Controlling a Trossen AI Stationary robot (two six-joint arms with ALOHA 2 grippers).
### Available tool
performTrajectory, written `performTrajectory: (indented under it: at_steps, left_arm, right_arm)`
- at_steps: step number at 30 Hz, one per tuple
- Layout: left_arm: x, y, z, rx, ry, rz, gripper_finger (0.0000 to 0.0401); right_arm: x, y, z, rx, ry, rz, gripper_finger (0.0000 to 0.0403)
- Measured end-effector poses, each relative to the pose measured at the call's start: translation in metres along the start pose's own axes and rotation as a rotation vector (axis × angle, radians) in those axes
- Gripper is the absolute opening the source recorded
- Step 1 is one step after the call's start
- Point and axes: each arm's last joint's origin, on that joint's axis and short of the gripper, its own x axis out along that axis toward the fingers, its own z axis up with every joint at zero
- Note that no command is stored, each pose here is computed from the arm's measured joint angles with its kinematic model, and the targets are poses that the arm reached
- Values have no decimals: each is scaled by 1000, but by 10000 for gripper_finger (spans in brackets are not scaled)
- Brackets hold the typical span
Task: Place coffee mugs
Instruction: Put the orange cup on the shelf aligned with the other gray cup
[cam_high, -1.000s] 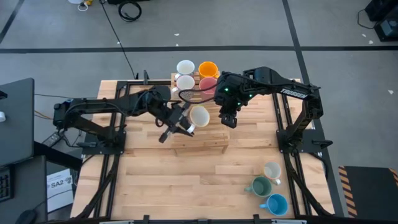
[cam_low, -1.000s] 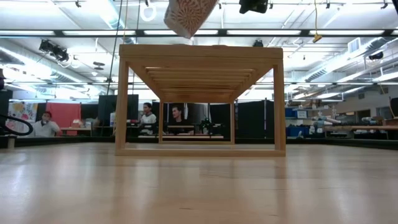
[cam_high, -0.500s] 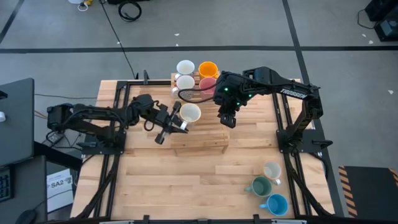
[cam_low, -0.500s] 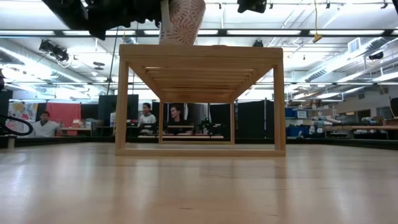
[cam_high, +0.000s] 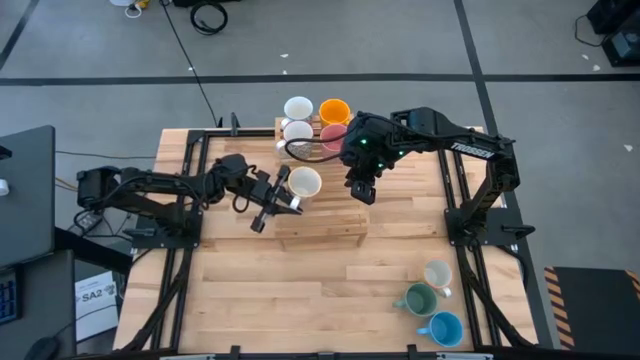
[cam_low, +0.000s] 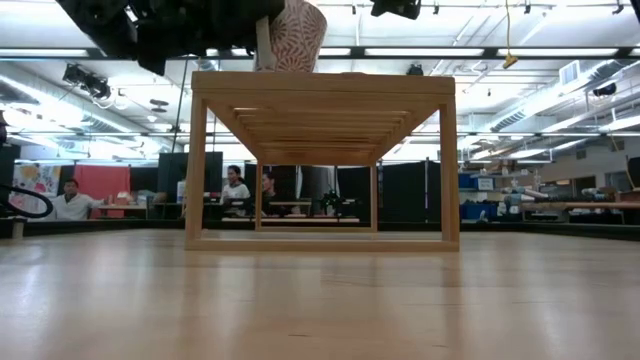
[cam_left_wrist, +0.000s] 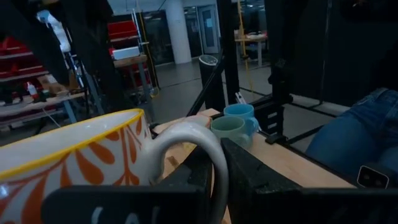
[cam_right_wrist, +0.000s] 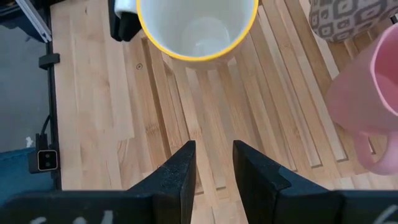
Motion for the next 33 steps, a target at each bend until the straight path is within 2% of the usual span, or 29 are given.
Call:
performTrajectory:
  at_steps: [12, 20, 28, 33]
  left_arm:
    - [0, -1, -7, -66, 62, -6, 32]
    - [0, -1, -7, -154, 69, -2, 32]
    - [0, -1, -8, -155, 74, -4, 33]
    - [0, -2, -11, -196, 88, -4, 54]
  right_arm:
    - [0, 0, 0, 0, 0, -2, 112]
    - [0, 0, 0, 0, -1, -2, 112]
    - [0, 0, 0, 0, -1, -2, 112]
    - [0, 0, 0, 0, -1, -2, 112]
